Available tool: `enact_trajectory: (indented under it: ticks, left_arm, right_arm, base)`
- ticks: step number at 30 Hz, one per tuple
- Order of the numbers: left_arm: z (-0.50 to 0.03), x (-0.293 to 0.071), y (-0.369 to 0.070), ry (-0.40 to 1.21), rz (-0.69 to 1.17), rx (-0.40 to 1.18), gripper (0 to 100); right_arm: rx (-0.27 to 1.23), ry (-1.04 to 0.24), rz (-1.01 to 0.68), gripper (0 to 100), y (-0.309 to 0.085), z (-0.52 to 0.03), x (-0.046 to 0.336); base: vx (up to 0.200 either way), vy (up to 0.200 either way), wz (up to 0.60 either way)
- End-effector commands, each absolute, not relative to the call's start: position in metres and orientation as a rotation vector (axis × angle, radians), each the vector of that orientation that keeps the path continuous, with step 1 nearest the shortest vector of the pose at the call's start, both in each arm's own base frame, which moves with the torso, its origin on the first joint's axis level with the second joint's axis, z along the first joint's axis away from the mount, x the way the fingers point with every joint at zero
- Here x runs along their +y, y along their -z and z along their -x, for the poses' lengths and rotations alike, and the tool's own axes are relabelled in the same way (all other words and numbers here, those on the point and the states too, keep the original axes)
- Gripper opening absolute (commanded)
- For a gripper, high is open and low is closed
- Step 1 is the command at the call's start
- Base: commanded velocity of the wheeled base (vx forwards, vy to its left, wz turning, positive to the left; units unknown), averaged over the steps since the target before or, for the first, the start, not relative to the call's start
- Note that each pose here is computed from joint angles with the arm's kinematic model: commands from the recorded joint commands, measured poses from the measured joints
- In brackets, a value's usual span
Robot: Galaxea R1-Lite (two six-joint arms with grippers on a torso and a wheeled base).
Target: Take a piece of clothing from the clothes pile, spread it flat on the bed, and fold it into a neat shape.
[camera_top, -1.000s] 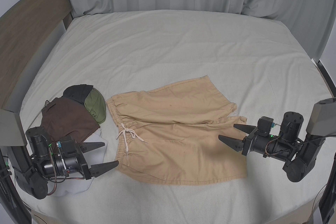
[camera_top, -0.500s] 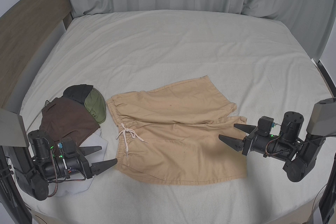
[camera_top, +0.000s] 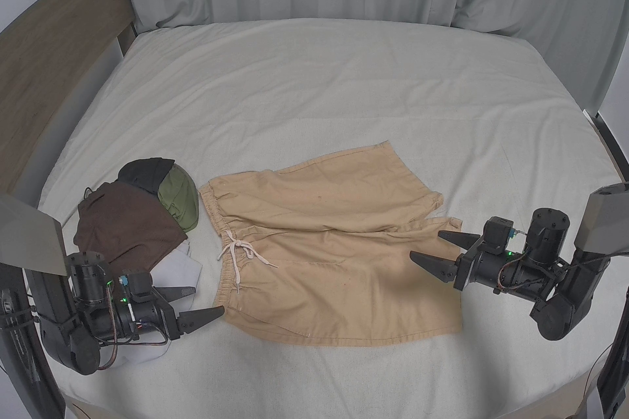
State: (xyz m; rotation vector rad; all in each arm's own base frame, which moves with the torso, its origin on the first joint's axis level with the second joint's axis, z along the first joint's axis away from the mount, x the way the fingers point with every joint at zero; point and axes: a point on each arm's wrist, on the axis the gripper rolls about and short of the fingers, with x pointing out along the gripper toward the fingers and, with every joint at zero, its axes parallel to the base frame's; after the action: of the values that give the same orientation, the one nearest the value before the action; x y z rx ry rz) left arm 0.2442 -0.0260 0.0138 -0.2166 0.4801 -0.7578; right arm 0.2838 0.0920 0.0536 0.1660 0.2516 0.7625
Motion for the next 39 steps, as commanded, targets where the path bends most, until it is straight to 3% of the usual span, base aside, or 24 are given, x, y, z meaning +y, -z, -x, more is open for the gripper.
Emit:
enact_trajectory:
  ticks: [1, 18, 27, 39]
  left_arm:
    - [-0.248, -0.026, 0.003, 0.743, 0.24, 0.536, 100]
    - [-0.267, -0.017, 0.032, 0.683, 0.277, 0.582, 100]
    - [-0.281, -0.019, 0.034, 0.607, 0.453, 0.62, 100]
    - [-0.285, -0.032, 0.058, 0.587, 0.464, 0.685, 100]
  right_arm:
    - [0.251, -0.763, -0.166, 100, -0.054, -0.284, 0.092]
    - [0.254, -0.759, -0.166, 100, -0.053, -0.284, 0.091]
    - [0.255, -0.757, -0.167, 100, -0.053, -0.284, 0.09]
    - [0.253, -0.753, -0.167, 100, -0.053, -0.285, 0.089]
  base:
    - [0.0, 0.0, 0.0]
    - [0.0, 0.0, 0.0]
    - [0.0, 0.0, 0.0]
    - [0.0, 0.0, 0.0]
